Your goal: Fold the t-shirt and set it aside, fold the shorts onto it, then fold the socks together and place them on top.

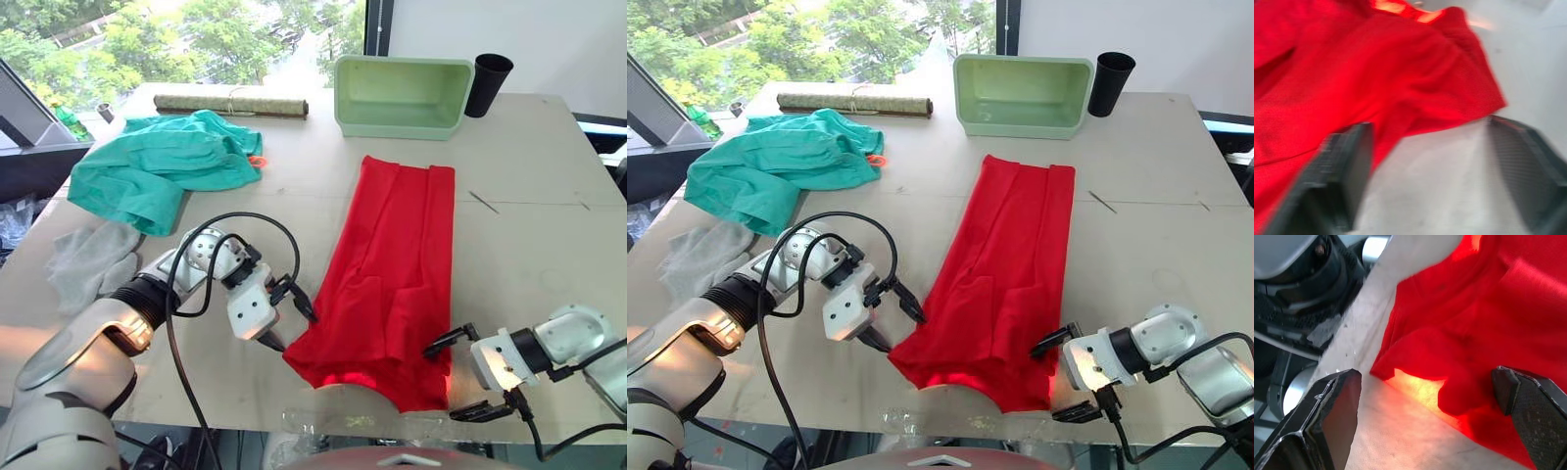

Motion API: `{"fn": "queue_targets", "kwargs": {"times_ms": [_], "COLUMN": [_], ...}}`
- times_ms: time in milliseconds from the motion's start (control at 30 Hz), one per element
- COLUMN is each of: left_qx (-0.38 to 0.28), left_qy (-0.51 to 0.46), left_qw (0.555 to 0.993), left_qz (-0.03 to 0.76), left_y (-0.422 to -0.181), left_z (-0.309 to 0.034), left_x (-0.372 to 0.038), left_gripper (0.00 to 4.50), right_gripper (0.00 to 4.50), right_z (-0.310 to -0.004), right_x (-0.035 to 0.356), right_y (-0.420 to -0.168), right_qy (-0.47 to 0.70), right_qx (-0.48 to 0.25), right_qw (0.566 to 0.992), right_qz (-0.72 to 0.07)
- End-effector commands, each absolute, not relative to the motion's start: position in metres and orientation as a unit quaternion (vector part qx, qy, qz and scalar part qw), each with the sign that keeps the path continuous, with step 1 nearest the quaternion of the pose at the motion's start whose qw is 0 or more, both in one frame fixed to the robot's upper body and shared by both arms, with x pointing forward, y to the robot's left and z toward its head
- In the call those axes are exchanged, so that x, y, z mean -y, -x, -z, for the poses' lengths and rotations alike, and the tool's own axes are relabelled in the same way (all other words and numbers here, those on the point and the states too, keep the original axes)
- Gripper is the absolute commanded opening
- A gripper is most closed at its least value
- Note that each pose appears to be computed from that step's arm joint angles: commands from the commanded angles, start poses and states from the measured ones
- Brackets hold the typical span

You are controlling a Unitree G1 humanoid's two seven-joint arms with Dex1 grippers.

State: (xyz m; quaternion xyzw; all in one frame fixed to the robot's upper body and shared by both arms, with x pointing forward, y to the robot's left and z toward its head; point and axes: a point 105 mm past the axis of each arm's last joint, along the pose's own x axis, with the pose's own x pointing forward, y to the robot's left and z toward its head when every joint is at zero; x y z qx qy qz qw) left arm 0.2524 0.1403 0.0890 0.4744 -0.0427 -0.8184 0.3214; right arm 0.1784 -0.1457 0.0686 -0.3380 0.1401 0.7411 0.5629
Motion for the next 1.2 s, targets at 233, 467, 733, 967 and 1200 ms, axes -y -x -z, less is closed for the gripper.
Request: {"fn": "queue_targets", "kwargs": {"times_ms": [233, 467, 733, 967, 1200], "left_qx": [0.052, 0.037, 0.035, 0.05, 0.046], "left_qy": [-0.446, -0.436, -0.397, -0.393, -0.392], "left_qw": [0.274, 0.284, 0.332, 0.328, 0.332], "left_qz": [0.85, 0.853, 0.855, 0.857, 0.857], "left_y": [-0.231, -0.234, -0.236, -0.232, -0.232], "left_z": [-0.07, -0.062, -0.075, -0.077, -0.072], "left_x": [-0.129, -0.126, -0.123, -0.124, -0.127], "left_gripper": [0.02, 0.02, 1.7, 3.08, 3.08], "right_gripper": [4.5, 4.5, 4.5, 4.5, 4.5], "right_z": [-0.063, -0.062, -0.059, -0.058, -0.058], "right_x": [0.141, 0.141, 0.143, 0.141, 0.142], "right_y": [-0.176, -0.179, -0.177, -0.179, -0.181], "right_qy": [0.339, 0.334, 0.332, 0.333, 0.335], "right_qx": [-0.14, -0.144, -0.147, -0.145, -0.146], "right_qw": [0.553, 0.567, 0.572, 0.574, 0.575], "right_qz": [-0.748, -0.739, -0.735, -0.734, -0.732]}}
